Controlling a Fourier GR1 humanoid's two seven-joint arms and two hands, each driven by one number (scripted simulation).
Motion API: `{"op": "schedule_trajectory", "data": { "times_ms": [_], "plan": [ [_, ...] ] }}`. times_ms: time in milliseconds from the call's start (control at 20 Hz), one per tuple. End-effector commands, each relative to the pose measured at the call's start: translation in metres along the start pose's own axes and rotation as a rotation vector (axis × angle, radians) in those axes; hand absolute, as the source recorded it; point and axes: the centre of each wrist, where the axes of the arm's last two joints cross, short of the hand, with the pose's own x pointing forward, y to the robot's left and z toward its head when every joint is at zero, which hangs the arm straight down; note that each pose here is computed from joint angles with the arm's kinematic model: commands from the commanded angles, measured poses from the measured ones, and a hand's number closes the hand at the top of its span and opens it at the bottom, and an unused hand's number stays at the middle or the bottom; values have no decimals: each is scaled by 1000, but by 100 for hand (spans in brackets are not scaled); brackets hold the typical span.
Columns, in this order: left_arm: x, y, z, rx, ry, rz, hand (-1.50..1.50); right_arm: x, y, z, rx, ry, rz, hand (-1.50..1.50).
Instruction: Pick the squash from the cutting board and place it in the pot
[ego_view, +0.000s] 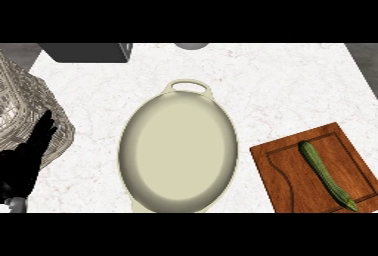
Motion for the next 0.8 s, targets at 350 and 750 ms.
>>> {"op": "schedule_trajectory", "data": {
  "times_ms": [350,750],
  "plan": [
    [7,-6,-7,19,-7,-19,0,65,14,-37,475,216,306,-150],
    [15,-9,-6,3,5,-10,0,71,65,-69,587,274,292,-150]
  ]
}}
